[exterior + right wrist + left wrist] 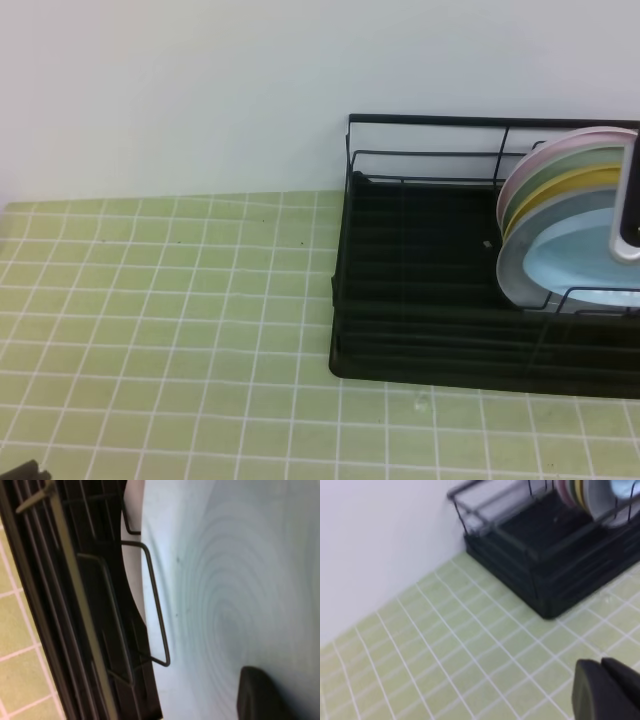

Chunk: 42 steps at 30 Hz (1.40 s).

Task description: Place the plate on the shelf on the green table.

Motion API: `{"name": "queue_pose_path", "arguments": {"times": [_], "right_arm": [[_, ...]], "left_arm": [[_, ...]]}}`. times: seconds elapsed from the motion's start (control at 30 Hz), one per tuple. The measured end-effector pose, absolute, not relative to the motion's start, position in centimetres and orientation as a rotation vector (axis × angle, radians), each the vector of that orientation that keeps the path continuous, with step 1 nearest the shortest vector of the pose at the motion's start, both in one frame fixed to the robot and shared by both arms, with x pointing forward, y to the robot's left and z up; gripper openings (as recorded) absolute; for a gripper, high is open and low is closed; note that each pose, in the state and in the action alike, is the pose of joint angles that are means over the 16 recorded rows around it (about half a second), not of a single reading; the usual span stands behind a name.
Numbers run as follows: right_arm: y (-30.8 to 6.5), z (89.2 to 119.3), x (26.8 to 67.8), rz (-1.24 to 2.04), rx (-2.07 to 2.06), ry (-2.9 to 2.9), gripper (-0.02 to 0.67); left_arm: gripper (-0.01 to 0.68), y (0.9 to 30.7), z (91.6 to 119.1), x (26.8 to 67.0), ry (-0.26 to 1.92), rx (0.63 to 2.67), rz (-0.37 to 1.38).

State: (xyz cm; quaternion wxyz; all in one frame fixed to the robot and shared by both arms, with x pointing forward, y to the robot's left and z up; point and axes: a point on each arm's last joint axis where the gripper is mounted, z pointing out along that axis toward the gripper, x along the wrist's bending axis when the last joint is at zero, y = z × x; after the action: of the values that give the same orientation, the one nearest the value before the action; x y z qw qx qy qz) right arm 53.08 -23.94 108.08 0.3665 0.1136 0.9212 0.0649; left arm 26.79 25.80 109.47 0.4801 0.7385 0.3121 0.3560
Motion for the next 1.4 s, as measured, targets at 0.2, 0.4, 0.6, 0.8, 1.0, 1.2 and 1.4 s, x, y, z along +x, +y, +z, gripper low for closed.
{"name": "queue_pose_path", "arguments": {"times": [0.2,0.4,0.6,0.8,1.0,1.2,1.4], "right_arm": [[-23.9,108.1,53.1,0.176,0.31,2.358,-0.003],[-23.9,108.2,53.2,0.18,0.317,2.351,-0.003],[-23.9,108.2,53.2,0.177,0.311,2.346,-0.003],[-23.9,108.3,53.3,0.181,0.304,2.334,-0.003],[-23.9,108.3,53.4,0.176,0.293,2.324,-0.001],[-23.9,107.8,53.8,0.165,0.285,2.334,0.033],[-23.6,106.9,54.6,0.164,0.277,2.34,0.108]], "left_arm": [[-0.001,25.9,109.5,25.0,0.706,1.734,0.955],[-0.001,26.0,109.8,23.7,0.654,1.644,1.041],[-0.001,26.4,110.5,23.3,0.641,1.496,1.141],[-0.001,27.1,110.7,23.8,0.672,1.356,1.215],[-0.001,27.6,109.7,24.9,0.731,1.29,1.242],[-0.001,27.8,108.3,25.7,0.776,1.294,1.233],[-0.001,27.9,107.6,26.1,0.798,1.29,1.233]]}}
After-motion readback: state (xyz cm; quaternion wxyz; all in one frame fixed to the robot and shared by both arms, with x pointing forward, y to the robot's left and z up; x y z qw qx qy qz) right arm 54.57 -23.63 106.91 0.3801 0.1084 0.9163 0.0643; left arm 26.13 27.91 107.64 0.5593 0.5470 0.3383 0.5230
